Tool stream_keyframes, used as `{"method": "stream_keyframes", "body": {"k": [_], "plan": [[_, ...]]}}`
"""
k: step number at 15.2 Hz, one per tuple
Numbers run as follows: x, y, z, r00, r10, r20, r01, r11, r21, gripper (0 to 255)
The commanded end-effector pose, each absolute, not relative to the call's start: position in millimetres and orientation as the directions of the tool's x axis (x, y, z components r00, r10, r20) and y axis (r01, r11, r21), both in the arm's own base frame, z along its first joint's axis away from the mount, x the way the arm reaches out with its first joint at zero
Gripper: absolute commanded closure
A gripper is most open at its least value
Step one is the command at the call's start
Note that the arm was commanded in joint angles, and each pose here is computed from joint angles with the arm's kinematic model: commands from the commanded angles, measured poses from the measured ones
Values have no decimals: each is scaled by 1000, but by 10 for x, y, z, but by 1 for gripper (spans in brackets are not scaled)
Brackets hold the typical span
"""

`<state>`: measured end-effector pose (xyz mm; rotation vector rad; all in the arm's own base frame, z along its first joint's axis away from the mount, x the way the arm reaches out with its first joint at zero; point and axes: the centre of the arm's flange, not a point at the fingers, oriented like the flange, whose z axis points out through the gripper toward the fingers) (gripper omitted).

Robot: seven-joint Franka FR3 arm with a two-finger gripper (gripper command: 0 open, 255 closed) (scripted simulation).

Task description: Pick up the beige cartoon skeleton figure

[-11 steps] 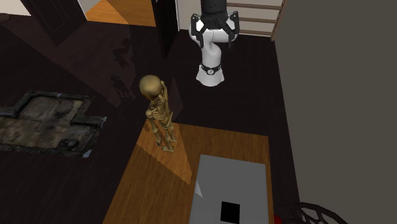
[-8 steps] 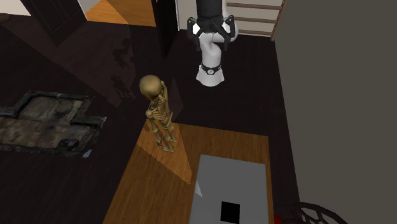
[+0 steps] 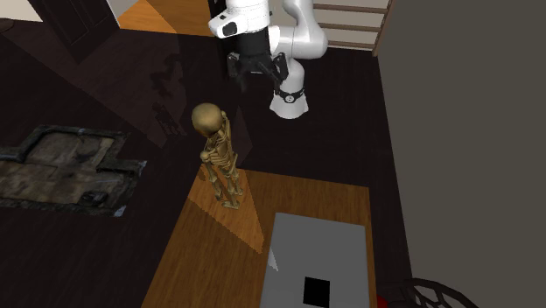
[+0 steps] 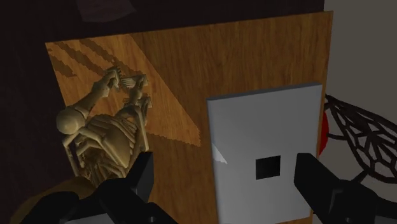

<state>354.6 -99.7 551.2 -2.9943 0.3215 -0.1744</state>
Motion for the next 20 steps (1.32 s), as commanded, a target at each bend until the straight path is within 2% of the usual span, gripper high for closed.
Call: {"method": "stream_keyframes", "body": {"k": [1,10,20], "plan": [[3585,-1208,5362,968,-236,91,-223,-966,-133,0],[3691,-2121,4628,948,-315,44,-308,-944,-120,0],[3693,-2163,4194,947,-318,42,-312,-943,-119,0]]}}
